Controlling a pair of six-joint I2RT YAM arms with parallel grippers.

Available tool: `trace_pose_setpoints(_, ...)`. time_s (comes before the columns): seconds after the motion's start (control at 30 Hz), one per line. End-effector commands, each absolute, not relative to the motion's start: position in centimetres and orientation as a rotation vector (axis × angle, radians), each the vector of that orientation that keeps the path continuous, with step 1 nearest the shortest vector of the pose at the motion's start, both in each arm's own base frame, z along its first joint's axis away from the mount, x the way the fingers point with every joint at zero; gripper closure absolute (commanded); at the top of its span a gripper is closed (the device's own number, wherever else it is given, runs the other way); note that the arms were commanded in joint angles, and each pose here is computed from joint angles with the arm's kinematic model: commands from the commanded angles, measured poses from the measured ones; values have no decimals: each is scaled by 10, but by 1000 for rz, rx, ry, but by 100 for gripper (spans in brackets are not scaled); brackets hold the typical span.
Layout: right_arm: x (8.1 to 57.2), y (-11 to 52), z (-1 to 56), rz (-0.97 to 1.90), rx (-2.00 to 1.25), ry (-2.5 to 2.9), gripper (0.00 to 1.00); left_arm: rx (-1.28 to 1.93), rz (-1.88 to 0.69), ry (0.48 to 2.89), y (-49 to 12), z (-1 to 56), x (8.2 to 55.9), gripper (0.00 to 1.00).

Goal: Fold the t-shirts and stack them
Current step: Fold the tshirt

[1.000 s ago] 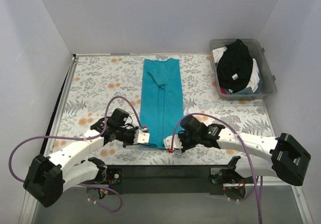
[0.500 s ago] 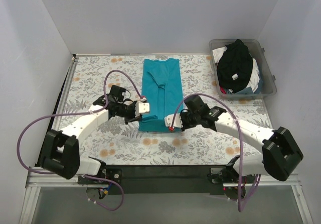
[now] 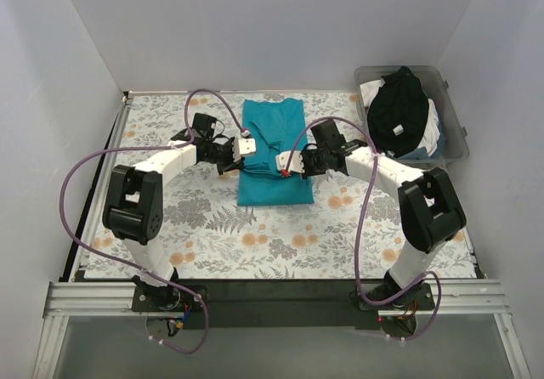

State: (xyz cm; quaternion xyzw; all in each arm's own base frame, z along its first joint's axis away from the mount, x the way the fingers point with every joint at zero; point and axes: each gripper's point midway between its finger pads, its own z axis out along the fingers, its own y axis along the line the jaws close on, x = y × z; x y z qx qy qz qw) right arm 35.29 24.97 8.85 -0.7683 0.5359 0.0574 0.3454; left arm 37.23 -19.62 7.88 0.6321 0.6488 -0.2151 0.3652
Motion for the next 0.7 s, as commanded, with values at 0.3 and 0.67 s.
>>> trace_pose_setpoints(0.3, 433, 259, 98, 71, -1980, 1284, 99, 1565, -506, 1591, -200, 79, 450, 100)
trace_pose_setpoints(0.67, 480, 248, 135, -60, -1754, 1363, 34, 1258, -395, 1721, -183, 102, 499, 50)
